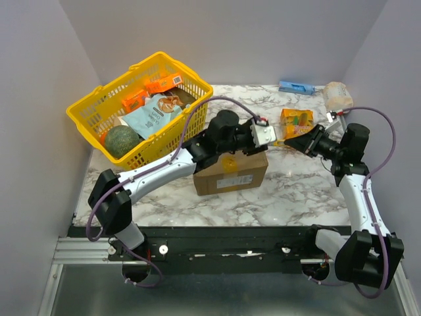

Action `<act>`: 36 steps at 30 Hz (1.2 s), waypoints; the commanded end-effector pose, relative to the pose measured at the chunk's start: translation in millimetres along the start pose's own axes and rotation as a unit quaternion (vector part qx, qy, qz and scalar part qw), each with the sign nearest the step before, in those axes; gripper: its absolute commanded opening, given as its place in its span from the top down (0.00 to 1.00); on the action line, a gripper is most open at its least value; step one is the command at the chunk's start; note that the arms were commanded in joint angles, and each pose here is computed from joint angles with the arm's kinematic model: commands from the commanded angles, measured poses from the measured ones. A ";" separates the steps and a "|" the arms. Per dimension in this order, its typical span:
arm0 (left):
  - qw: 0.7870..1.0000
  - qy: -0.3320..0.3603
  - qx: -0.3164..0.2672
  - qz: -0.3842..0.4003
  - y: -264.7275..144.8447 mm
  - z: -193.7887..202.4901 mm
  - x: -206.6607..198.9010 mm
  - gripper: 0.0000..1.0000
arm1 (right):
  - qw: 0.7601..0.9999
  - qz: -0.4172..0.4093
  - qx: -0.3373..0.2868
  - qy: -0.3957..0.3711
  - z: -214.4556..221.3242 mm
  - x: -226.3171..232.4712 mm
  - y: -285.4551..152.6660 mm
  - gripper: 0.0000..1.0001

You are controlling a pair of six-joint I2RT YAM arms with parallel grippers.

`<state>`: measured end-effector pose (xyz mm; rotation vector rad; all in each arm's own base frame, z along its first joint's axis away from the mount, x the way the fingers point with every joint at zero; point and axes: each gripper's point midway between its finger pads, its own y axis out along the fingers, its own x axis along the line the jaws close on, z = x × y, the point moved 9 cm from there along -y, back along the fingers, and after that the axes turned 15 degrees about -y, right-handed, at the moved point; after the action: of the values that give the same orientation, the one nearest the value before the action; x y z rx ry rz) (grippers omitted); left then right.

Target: Unpack the express box

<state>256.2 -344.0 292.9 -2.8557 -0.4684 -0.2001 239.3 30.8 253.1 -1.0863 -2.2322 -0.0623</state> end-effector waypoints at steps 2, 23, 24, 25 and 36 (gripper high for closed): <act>0.991 -0.133 0.007 -0.015 4.3 -28.2 26.9 0.39 | 0.999 -0.045 -0.017 -0.009 -12.0 1.6 4.1 1.00; 0.930 -0.357 0.085 -0.008 30.5 52.9 82.3 0.44 | 0.996 -0.060 -0.018 0.067 -15.5 -23.2 27.4 1.00; 0.929 -0.359 0.087 -0.009 30.5 55.1 82.3 0.45 | 0.996 -0.060 -0.016 0.066 -15.4 -23.8 27.7 1.00; 0.929 -0.361 0.087 -0.009 30.7 55.8 82.0 0.46 | 0.996 -0.059 -0.015 0.067 -15.7 -24.5 28.2 0.99; 0.922 -0.371 0.107 -0.021 35.4 75.4 81.7 0.48 | 0.995 -0.071 0.007 0.074 -9.3 -29.0 34.3 1.00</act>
<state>350.1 -332.2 241.0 -2.6406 -0.6301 0.8718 281.7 28.1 234.5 -0.9402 -2.1220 -0.1933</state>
